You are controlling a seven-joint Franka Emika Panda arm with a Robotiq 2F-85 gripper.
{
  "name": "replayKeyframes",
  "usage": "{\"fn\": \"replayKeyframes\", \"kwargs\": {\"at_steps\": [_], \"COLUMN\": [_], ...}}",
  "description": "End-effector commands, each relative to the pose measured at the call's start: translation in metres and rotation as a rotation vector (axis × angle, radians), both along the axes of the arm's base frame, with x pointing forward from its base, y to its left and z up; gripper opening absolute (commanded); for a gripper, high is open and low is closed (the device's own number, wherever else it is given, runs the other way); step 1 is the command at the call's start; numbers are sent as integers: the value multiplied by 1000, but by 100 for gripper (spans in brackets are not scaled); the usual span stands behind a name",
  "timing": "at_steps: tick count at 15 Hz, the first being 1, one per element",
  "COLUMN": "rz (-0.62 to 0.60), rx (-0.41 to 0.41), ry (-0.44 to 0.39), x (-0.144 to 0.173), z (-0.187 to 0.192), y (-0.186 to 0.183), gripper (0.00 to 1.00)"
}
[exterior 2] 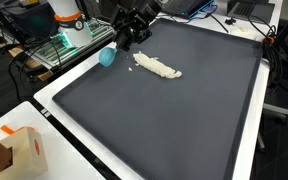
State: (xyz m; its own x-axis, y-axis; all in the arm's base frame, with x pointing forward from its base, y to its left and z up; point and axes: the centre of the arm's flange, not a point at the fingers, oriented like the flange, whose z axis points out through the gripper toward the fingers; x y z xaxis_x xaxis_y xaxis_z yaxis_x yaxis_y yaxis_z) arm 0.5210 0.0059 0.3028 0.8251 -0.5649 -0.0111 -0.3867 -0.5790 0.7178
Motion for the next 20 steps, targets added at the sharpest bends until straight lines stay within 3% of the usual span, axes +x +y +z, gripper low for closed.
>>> {"fn": "replayKeyframes", "kwargs": {"at_steps": [1, 4, 13, 20], "rz": [69, 120, 257, 336], "rx": [-67, -84, -16, -10], "ry": [4, 12, 56, 88], "x": [10, 14, 25, 36], "z": [-10, -16, -29, -36], "y": [6, 12, 45, 65], "gripper": [25, 25, 25, 25]}}
